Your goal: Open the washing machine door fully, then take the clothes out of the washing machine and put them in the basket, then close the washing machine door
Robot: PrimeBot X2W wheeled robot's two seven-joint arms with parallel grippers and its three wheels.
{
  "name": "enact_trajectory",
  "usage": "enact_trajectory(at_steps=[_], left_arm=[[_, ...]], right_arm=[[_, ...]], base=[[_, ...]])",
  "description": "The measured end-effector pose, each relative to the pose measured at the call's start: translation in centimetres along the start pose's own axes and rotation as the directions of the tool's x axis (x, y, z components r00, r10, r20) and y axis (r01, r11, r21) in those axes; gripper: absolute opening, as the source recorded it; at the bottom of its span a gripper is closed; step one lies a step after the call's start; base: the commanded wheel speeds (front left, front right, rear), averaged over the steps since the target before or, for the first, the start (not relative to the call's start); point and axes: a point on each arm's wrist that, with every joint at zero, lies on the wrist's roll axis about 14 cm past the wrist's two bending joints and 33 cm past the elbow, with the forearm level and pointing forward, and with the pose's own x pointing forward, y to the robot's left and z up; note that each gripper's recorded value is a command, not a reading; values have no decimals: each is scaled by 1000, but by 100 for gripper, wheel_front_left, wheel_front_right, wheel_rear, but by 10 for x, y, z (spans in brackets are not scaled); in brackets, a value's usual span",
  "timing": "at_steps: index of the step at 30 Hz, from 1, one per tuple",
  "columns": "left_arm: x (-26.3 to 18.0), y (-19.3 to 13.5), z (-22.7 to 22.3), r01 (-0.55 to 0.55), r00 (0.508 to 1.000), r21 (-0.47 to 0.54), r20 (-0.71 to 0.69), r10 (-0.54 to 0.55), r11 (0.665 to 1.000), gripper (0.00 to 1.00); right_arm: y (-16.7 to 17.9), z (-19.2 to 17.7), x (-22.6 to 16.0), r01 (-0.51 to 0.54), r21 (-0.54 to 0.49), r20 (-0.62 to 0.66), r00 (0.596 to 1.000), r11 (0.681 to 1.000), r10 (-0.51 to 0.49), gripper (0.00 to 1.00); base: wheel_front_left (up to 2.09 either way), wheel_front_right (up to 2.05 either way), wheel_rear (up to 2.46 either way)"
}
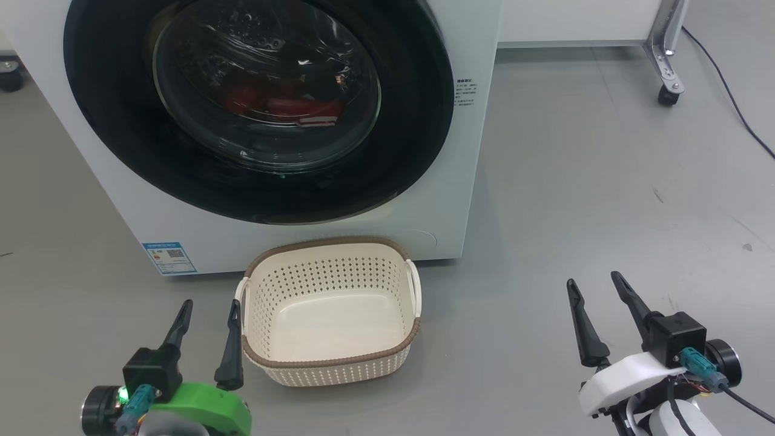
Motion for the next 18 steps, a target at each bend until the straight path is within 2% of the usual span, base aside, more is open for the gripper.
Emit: enact_trajectory(at_steps=[14,15,16,18], left_arm=[[-1,2,-5,-10,1000,1,-15,10,1000,100],[-1,2,-5,-11,1000,1,-15,11,1000,100],[-1,2,-5,-12,1000,1,-15,12,1000,100],[-1,2,-5,-14,1000,-1,-15,14,1000,100]], right_arm=[[-5,3,0,21,8,11,1000,1000,-21,100],[-5,3,0,20,9,12,1000,1000,-20,39],[-3,3,0,12,12,12,1000,1000,-12,0],[-1,3,0,2,17,12,1000,1000,-2,0]], base=[[0,0,0],[0,0,0],[0,0,0],[0,0,0]])
